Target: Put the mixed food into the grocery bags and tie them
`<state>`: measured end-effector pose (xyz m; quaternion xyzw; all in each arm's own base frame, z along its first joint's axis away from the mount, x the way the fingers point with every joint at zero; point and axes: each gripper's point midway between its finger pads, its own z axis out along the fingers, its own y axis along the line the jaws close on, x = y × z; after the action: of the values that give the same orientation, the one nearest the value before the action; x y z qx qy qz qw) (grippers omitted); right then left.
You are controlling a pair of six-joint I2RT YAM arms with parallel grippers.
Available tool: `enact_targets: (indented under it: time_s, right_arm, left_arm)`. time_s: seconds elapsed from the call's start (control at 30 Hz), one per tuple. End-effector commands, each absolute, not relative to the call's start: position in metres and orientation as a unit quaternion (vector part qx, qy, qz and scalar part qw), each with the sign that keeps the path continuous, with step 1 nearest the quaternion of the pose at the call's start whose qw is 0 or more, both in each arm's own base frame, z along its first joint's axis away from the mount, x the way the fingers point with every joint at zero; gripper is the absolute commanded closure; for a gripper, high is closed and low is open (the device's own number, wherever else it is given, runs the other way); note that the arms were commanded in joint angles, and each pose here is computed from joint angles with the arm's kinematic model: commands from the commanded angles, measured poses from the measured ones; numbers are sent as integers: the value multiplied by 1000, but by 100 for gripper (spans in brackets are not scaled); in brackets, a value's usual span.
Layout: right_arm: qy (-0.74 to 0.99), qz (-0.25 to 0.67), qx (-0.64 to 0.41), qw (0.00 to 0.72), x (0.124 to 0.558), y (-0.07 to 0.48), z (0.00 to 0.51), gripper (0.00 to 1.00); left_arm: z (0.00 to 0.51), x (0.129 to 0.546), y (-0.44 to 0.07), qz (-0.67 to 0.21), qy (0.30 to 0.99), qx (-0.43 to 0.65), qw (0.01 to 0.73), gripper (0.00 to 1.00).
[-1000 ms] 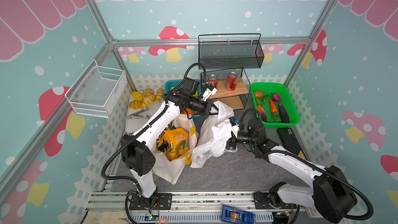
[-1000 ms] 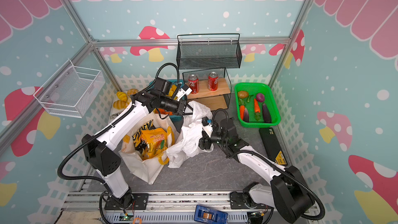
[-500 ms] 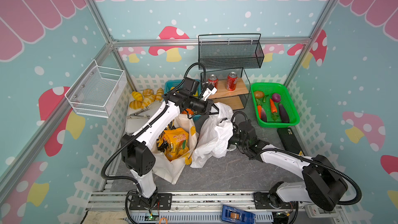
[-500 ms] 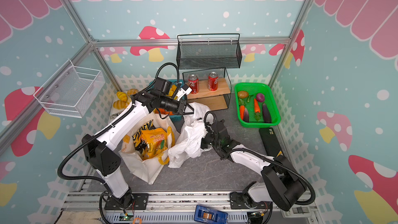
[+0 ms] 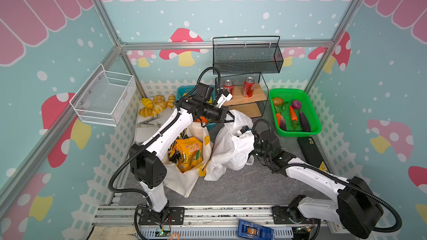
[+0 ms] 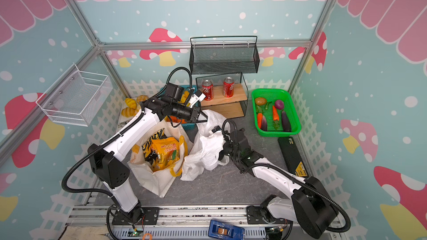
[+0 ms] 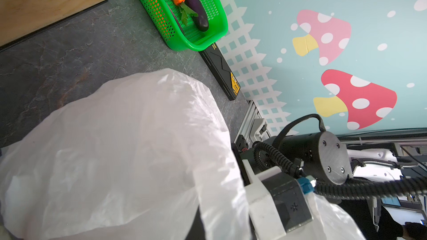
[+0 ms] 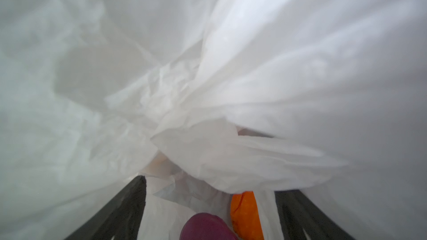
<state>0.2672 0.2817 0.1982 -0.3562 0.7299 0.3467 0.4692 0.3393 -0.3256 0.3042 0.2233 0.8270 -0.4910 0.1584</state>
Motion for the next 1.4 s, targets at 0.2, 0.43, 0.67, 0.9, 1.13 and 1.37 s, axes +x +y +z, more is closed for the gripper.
enact_targets:
  time_s: [0.2, 0.43, 0.67, 0.9, 1.13, 1.37]
  right_arm:
    - [723, 294, -353, 516, 267, 254, 232, 14]
    - [726, 168, -322, 584, 280, 214, 242, 9]
    - [709, 62, -332, 620, 302, 222, 243, 5]
    - [698, 45, -332, 632, 325, 238, 236, 18]
    - [702, 92, -320, 629, 318, 241, 237, 71]
    - [714, 179, -283, 614, 306, 236, 250, 99]
  left_arm:
    - [306, 346, -317, -486, 829, 215, 173, 100]
    - [310, 348, -315, -487, 828, 213, 179, 100]
    - [306, 351, -317, -486, 830, 211, 176, 100]
    - [303, 354, -318, -487, 831, 209, 172, 100]
    - [306, 359, -318, -480, 833, 205, 182, 97]
    - [313, 367, -309, -462, 839, 197, 209, 74]
